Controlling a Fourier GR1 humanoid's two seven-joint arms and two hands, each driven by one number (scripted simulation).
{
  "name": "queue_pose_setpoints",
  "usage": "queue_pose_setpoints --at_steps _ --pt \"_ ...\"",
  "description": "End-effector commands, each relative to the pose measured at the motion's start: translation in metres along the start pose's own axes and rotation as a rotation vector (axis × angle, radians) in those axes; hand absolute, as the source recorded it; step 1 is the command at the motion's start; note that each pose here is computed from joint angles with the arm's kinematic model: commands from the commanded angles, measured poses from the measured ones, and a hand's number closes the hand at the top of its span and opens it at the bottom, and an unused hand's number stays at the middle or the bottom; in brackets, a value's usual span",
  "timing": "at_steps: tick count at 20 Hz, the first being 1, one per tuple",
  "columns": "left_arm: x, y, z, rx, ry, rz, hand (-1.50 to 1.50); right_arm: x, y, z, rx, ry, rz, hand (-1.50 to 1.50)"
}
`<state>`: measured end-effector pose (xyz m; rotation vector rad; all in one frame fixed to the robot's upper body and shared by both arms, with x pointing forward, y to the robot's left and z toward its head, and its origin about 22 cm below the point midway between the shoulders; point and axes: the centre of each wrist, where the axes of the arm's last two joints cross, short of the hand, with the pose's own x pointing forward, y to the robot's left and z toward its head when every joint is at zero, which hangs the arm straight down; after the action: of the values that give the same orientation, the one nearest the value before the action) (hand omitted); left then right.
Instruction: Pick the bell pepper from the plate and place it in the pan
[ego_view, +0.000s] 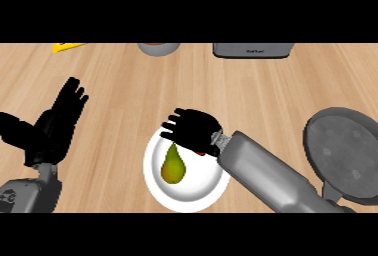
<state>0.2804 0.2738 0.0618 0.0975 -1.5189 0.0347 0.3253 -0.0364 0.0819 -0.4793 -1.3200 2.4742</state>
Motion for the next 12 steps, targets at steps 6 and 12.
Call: queue_pose_setpoints --at_steps 6,12 --pt "0.012 0.015 0.008 0.012 -0.007 0.017 0.00 -0.014 0.013 -0.016 0.050 0.001 0.000 -1.50" --pt "-0.008 0.002 -0.001 0.006 -0.027 -0.002 0.00 -0.012 0.038 -0.032 0.009 -0.015 -0.023 -1.50"
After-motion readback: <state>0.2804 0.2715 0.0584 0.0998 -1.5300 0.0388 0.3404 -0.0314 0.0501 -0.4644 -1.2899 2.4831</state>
